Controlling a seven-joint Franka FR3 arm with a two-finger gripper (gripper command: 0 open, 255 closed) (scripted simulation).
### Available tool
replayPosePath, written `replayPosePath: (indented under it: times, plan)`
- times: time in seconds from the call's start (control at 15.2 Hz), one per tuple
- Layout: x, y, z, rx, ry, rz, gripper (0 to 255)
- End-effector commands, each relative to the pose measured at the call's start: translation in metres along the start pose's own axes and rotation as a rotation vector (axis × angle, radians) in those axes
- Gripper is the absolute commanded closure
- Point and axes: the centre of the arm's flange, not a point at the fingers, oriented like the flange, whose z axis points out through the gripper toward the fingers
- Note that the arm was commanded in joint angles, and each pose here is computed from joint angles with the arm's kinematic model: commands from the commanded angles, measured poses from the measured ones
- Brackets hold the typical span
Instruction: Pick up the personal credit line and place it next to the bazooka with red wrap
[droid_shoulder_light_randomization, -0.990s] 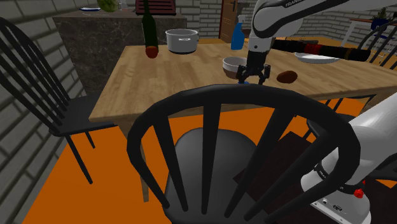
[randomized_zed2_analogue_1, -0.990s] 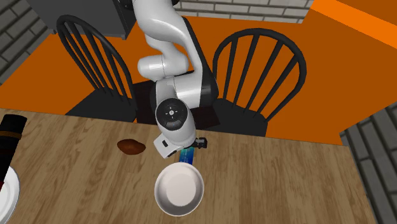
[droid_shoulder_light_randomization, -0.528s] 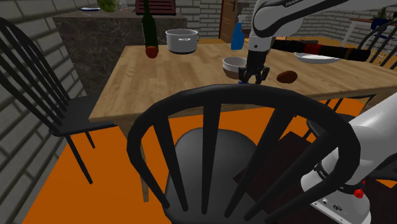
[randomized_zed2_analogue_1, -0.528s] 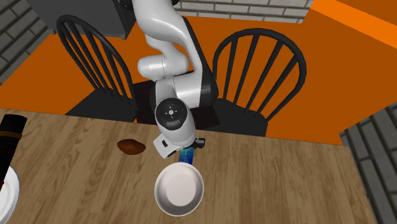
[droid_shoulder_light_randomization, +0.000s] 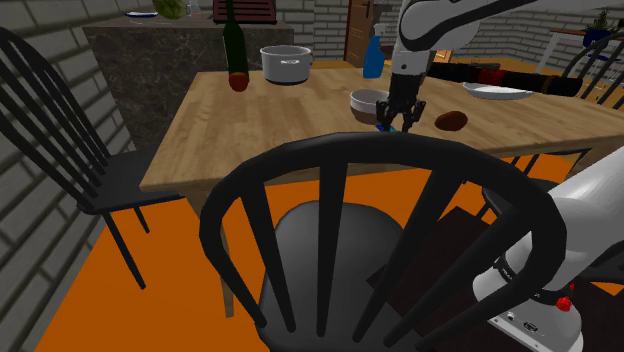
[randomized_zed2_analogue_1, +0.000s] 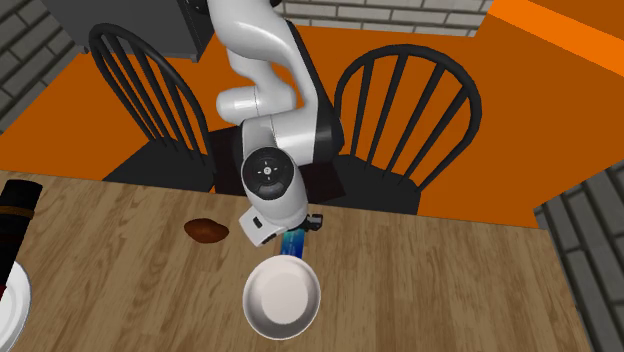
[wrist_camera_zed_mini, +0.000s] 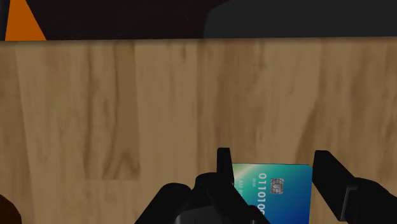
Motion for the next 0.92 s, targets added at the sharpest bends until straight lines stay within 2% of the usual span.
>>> replayPosePath:
  times: [0.0,0.86]
  plan:
    - [-0.002,-0.001,-0.01,0.0,-0.001,0.0,255]
    - [-0.011,-0.003,-0.078,0.0,-0.001,0.0,255]
